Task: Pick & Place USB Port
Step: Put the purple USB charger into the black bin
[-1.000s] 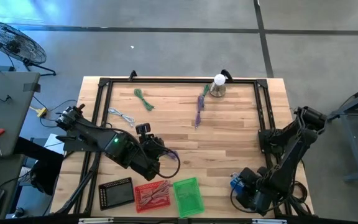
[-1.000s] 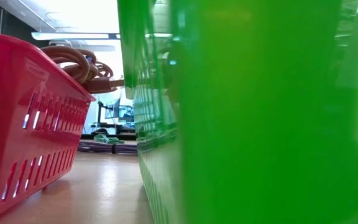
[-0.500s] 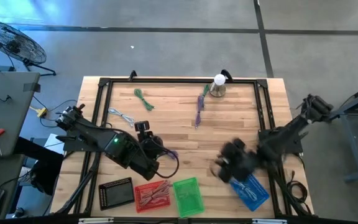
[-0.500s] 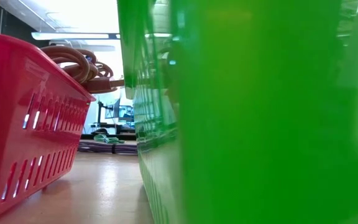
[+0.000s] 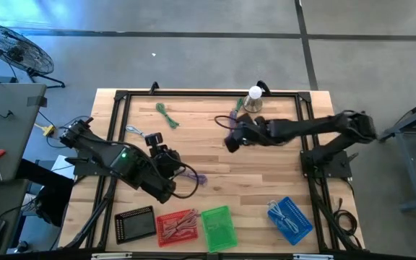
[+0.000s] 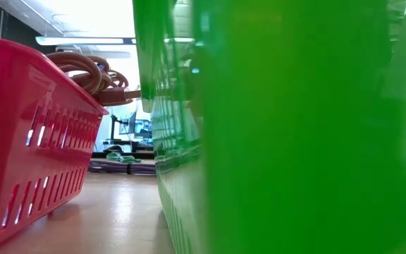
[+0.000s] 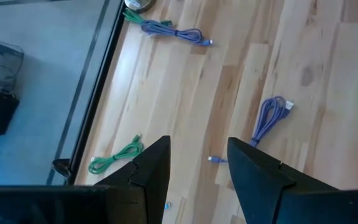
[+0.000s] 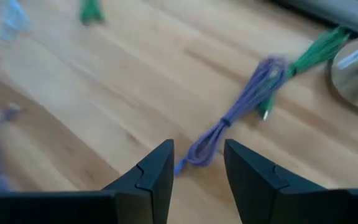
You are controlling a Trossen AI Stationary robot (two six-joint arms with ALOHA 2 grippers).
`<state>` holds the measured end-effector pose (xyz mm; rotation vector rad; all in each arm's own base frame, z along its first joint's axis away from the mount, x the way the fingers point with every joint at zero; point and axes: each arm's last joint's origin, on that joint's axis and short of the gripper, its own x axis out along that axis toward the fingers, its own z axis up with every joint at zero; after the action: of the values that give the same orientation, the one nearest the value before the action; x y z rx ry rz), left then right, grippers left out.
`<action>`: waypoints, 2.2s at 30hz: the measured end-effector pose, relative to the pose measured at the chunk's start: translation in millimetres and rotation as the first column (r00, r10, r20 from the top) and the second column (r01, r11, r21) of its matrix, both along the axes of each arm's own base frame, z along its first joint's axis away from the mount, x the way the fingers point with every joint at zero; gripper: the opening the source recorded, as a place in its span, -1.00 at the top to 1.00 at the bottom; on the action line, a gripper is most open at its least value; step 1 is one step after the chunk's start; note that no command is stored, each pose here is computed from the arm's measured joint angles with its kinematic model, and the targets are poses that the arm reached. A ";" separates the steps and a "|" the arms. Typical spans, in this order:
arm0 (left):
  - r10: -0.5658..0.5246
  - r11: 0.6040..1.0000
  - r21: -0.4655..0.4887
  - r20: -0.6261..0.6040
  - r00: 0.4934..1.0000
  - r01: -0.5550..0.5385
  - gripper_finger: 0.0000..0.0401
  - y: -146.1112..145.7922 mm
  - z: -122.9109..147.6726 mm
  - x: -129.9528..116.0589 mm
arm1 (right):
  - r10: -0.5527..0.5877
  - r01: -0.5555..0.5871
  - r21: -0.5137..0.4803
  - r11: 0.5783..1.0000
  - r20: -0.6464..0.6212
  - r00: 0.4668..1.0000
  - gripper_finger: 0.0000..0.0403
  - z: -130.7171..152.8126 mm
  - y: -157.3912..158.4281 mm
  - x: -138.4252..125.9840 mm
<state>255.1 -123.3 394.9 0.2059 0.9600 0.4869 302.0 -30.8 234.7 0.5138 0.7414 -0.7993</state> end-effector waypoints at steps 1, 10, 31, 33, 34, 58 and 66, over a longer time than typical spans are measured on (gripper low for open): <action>-0.001 1.000 -0.001 0.002 1.000 0.001 0.23 0.4 0.7 -0.7 | 0.004 -0.003 0.025 1.000 -0.021 1.000 0.34 -8.9 -4.5 4.5; -0.041 0.999 0.001 -0.015 0.999 0.041 0.23 2.5 4.7 -5.1 | -0.021 0.039 0.154 0.987 -0.116 0.993 0.38 -58.6 -31.5 22.5; -0.051 0.997 -0.061 -0.027 0.998 0.049 0.23 -2.7 3.6 -7.4 | 0.070 -0.032 0.230 0.973 -0.156 0.985 0.38 -84.4 -43.0 29.9; -0.068 0.996 -0.062 -0.028 0.997 0.067 0.23 -7.1 3.6 -9.6 | 0.062 -0.021 0.231 0.973 -0.173 0.983 0.32 -89.6 -45.7 30.0; -0.076 0.995 -0.063 -0.027 0.997 0.074 0.23 -9.3 3.5 -10.8 | 0.047 -0.004 0.230 0.973 -0.181 0.982 0.30 -90.8 -47.5 29.1; -0.135 0.987 -0.082 0.053 0.989 0.139 0.23 -47.6 4.3 -35.9 | 0.132 -0.072 0.207 0.976 -0.294 0.947 0.90 -111.1 -52.1 28.7; -0.148 0.988 -0.030 0.102 0.984 0.151 0.23 -54.9 5.6 -42.2 | 0.289 -0.239 0.228 0.944 -0.216 0.933 0.93 -67.9 -6.1 22.7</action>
<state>212.9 -178.3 400.5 0.2160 0.8490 0.3376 324.7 -36.9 166.8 0.4832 1.1051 -0.5422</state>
